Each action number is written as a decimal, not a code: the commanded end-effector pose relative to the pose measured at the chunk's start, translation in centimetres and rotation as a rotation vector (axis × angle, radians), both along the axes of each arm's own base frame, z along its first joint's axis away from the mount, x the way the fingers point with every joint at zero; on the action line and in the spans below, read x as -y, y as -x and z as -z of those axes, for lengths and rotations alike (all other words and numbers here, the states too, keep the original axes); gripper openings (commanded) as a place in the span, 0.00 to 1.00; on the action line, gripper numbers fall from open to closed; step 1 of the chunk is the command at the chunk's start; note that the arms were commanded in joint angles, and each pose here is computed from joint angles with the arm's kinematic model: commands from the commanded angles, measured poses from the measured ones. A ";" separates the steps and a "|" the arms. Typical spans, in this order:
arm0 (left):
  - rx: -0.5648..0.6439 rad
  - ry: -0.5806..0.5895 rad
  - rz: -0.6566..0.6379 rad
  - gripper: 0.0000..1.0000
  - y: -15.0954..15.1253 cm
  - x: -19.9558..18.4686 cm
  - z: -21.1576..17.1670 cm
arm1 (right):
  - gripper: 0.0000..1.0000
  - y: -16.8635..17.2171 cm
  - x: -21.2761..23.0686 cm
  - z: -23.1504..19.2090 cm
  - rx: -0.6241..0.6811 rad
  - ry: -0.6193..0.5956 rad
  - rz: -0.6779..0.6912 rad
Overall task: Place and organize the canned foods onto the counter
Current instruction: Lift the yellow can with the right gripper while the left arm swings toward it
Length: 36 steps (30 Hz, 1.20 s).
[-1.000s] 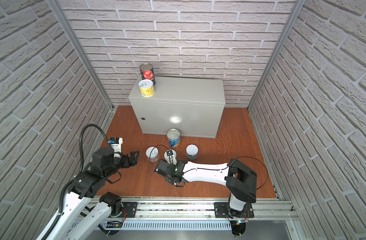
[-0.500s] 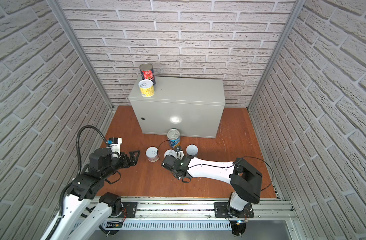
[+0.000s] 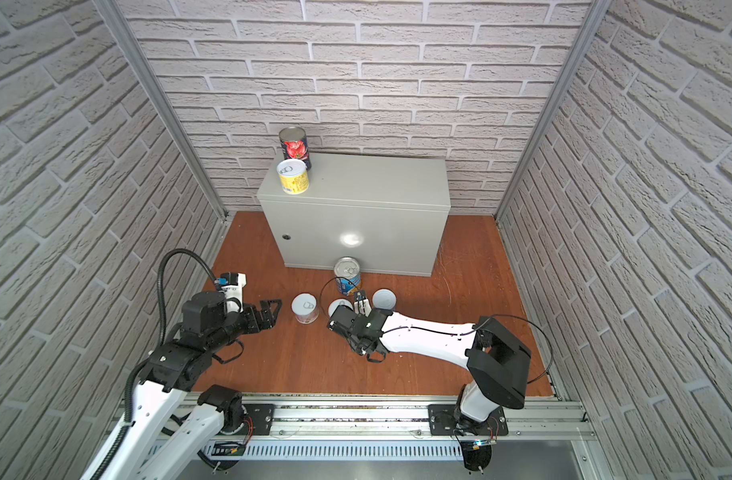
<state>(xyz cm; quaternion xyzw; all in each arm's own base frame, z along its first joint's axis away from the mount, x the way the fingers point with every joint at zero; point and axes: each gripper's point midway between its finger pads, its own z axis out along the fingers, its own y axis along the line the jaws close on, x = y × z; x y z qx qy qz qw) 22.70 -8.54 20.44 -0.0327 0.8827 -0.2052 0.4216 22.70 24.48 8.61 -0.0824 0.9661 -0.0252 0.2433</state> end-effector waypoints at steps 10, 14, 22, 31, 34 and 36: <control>0.037 0.030 0.000 0.98 -0.9 0.3 -0.3 | 0.62 -1.9 -3.1 -5.1 0.049 -0.177 -0.085; 0.028 0.028 0.009 0.98 -1.1 0.5 -0.3 | 0.62 -2.0 -3.1 -6.3 0.052 -0.243 -0.086; 0.043 0.031 0.035 0.98 -1.4 1.1 -0.7 | 0.62 -1.9 -1.9 -9.3 0.082 -0.321 -0.095; 0.098 -0.077 0.222 0.98 -0.8 5.8 -2.1 | 0.62 -2.4 0.1 -11.6 0.091 -0.403 -0.085; 0.143 -0.131 0.265 0.98 -0.2 7.1 -2.3 | 0.62 -2.5 1.1 -11.9 0.099 -0.410 -0.068; 0.181 -0.171 0.284 0.98 0.2 7.8 -2.3 | 0.62 -2.5 1.9 -12.0 0.099 -0.406 -0.051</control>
